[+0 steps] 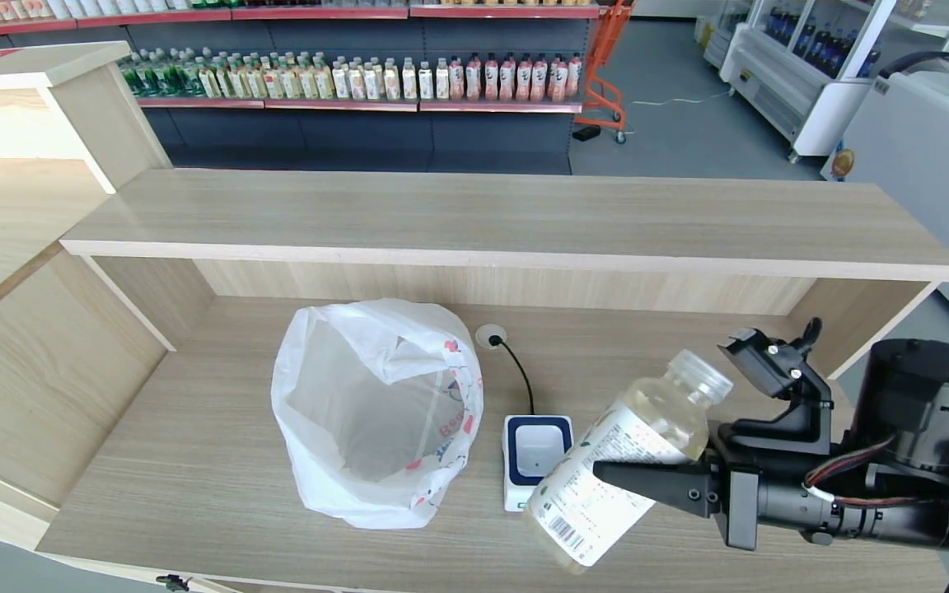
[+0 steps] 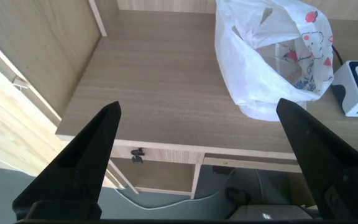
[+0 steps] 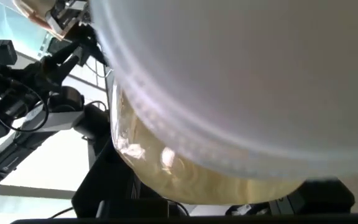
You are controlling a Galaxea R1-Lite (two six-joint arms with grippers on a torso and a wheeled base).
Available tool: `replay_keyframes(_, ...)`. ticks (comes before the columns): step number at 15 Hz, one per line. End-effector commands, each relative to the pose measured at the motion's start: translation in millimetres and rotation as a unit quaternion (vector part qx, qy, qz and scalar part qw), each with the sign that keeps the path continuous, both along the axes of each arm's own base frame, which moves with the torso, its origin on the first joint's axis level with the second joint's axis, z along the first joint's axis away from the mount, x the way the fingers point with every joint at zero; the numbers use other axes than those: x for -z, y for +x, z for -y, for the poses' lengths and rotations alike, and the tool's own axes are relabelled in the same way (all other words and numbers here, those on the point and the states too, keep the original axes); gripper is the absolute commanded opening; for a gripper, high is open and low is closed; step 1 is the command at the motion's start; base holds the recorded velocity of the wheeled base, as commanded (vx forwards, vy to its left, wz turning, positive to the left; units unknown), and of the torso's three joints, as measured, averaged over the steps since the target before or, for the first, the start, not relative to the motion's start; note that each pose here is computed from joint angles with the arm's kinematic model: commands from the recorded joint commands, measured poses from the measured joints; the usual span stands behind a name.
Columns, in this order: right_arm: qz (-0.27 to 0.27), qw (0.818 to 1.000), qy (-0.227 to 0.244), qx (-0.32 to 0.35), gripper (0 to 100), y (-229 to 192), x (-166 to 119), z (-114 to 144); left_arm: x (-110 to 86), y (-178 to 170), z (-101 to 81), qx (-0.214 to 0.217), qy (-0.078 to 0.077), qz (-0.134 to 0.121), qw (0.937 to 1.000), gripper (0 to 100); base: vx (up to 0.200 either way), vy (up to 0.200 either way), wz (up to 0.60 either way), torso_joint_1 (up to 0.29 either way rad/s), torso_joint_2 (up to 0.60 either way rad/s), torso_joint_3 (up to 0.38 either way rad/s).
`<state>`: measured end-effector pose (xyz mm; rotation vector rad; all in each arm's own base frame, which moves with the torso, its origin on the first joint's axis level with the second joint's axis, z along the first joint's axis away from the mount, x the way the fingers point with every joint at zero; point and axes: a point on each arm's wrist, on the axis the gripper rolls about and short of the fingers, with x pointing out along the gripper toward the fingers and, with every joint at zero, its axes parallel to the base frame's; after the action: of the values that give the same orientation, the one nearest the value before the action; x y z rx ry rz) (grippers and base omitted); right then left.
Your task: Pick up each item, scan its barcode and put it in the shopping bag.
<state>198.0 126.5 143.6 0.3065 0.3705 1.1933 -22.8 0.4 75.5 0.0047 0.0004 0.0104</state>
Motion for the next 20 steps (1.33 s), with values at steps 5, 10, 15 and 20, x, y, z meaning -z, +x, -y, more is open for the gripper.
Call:
replay_keyframes(5,0.011,0.999,0.007,-0.050,0,-12.6,-5.7,-19.3,0.0,0.0,0.0,0.000,0.000,0.000,1.0000,100,0.000,0.000,0.00,0.000,0.00,0.000)
replay_keyframes(10,0.001,0.999,0.000,-0.051,0,-11.8,0.2,-22.0,0.0,0.0,0.0,0.000,0.000,0.000,1.0000,100,0.000,0.000,0.00,0.000,0.00,0.000)
replay_keyframes(15,0.000,0.999,-0.001,-0.048,0,-11.3,0.9,-20.6,0.0,0.0,0.0,0.000,0.000,0.000,1.0000,100,0.000,0.000,0.00,0.000,0.00,0.000)
replay_keyframes(20,0.002,0.999,-0.001,-0.041,0,-10.8,0.1,-18.6,0.0,0.0,0.0,0.000,0.000,0.000,1.0000,100,0.000,0.000,0.00,0.000,0.00,0.000)
